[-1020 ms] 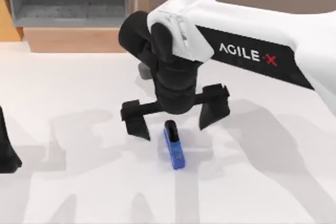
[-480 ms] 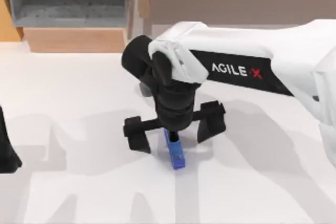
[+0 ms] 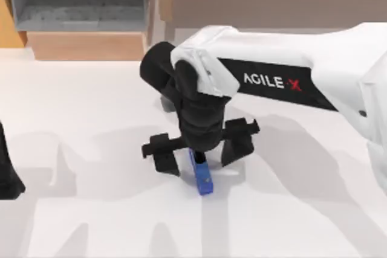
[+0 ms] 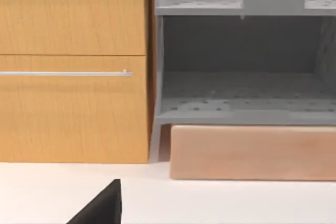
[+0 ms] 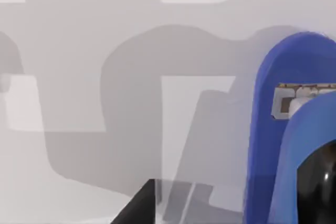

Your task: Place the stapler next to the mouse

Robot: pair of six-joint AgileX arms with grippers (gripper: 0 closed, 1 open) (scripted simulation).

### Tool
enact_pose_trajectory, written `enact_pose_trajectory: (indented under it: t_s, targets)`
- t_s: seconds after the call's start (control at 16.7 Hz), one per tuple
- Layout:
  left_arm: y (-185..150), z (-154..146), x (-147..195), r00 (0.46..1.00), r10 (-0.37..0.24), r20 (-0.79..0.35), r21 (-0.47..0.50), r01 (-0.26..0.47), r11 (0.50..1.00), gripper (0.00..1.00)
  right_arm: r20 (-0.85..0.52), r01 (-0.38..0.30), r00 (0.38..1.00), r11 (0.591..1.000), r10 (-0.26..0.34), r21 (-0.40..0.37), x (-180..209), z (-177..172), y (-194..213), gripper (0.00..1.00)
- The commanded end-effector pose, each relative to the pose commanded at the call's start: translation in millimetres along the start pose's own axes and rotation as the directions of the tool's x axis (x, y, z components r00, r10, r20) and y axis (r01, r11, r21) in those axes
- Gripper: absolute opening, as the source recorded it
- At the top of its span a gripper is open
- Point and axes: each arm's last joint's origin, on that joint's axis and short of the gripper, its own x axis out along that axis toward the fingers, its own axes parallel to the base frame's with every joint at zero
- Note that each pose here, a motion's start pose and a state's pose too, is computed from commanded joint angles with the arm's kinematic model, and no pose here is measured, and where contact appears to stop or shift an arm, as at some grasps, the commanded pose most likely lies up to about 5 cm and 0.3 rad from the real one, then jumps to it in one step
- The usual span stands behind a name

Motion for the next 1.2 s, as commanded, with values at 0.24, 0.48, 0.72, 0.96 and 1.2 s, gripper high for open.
enact_pose_trajectory:
  t_s: [0.24, 0.48, 0.72, 0.96, 1.2]
  targets:
    - [0.0, 0.0, 0.0, 1.0, 0.0, 0.0, 0.0, 0.0, 1.0, 1.0, 0.0, 0.0, 1.0, 1.0, 0.0, 0.0, 0.0, 0.0, 0.0, 0.32]
    - [0.0, 0.0, 0.0, 1.0, 0.0, 0.0, 0.0, 0.0, 1.0, 1.0, 0.0, 0.0, 1.0, 1.0, 0.0, 0.0, 0.0, 0.0, 0.0, 0.02]
    - [0.0, 0.0, 0.0, 1.0, 0.0, 0.0, 0.0, 0.0, 1.0, 1.0, 0.0, 0.0, 1.0, 1.0, 0.0, 0.0, 0.0, 0.0, 0.0, 0.0]
    - [0.0, 0.0, 0.0, 1.0, 0.0, 0.0, 0.0, 0.0, 1.0, 1.0, 0.0, 0.0, 1.0, 1.0, 0.0, 0.0, 0.0, 0.0, 0.0, 0.0]
    - [0.0, 0.0, 0.0, 1.0, 0.0, 0.0, 0.0, 0.0, 1.0, 1.0, 0.001, 0.004, 1.0, 1.0, -0.004, 0.0, -10.3, 0.6, -0.8, 0.0]
